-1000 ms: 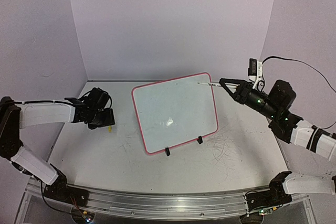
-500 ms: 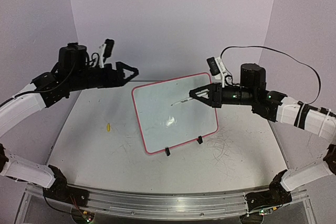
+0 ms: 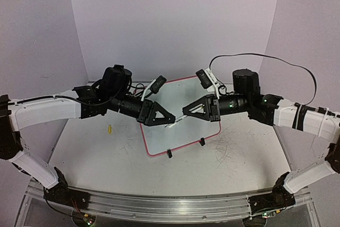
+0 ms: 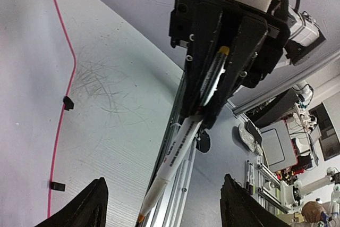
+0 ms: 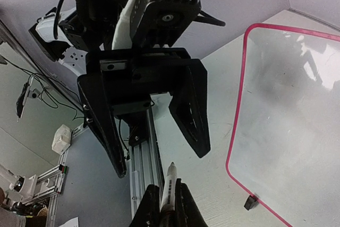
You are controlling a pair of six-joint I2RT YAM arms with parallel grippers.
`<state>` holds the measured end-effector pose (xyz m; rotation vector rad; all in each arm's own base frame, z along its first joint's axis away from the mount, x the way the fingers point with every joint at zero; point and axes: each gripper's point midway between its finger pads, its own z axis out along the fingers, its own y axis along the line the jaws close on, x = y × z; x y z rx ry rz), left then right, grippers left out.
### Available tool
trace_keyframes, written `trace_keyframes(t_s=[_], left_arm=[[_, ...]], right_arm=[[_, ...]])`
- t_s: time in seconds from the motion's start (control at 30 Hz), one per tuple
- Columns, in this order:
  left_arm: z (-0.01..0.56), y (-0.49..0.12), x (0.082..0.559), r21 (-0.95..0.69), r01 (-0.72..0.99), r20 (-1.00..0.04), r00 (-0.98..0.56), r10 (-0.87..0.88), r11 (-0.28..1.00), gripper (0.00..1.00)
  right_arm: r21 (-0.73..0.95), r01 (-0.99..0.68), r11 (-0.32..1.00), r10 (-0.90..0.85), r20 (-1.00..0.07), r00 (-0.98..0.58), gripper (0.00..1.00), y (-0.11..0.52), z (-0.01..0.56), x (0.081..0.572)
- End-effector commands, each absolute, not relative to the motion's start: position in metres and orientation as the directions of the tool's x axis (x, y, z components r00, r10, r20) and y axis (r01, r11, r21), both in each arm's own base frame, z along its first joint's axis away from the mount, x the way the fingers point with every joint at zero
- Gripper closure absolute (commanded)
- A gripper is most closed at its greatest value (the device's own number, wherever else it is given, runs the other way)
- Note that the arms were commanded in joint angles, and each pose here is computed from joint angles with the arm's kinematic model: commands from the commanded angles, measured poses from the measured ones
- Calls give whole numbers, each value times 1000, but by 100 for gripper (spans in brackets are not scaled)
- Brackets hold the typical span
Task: Write a sentence on the whiteboard
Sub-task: Reset both arms
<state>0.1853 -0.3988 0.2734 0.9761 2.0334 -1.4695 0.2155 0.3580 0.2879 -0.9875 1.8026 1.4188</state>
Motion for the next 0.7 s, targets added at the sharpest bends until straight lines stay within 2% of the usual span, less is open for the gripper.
trace_keyframes(t_s=[0.0, 0.1, 0.33, 0.47, 0.53, 0.57, 0.6, 0.67], left_arm=[[300, -411, 168, -595, 804, -767, -574, 288, 16, 29], [298, -416, 159, -607, 794, -759, -569, 316, -27, 34], [298, -418, 156, -600, 799, -766, -559, 318, -40, 62], [300, -417, 160, -578, 816, -781, -549, 298, -11, 89], [302, -416, 164, -566, 825, -790, -544, 285, 6, 99], [303, -415, 165, -560, 829, -794, -541, 277, 16, 100], [303, -414, 166, -554, 832, -797, -539, 272, 23, 100], [305, -412, 168, -544, 838, -804, -534, 261, 38, 100]], right_arm=[[458, -889, 26, -151, -877, -456, 100, 366, 317, 204], [458, -889, 23, -149, -877, -456, 100, 367, 318, 204], [467, -884, 17, -151, -873, -465, 100, 369, 315, 204], [474, -879, 42, -141, -868, -475, 100, 369, 316, 207], [496, -863, 97, -120, -855, -505, 88, 369, 315, 216], [506, -856, 109, -115, -848, -516, 79, 369, 314, 218], [514, -851, 112, -116, -844, -525, 64, 369, 312, 218], [544, -832, 111, -112, -825, -554, 48, 369, 309, 218]])
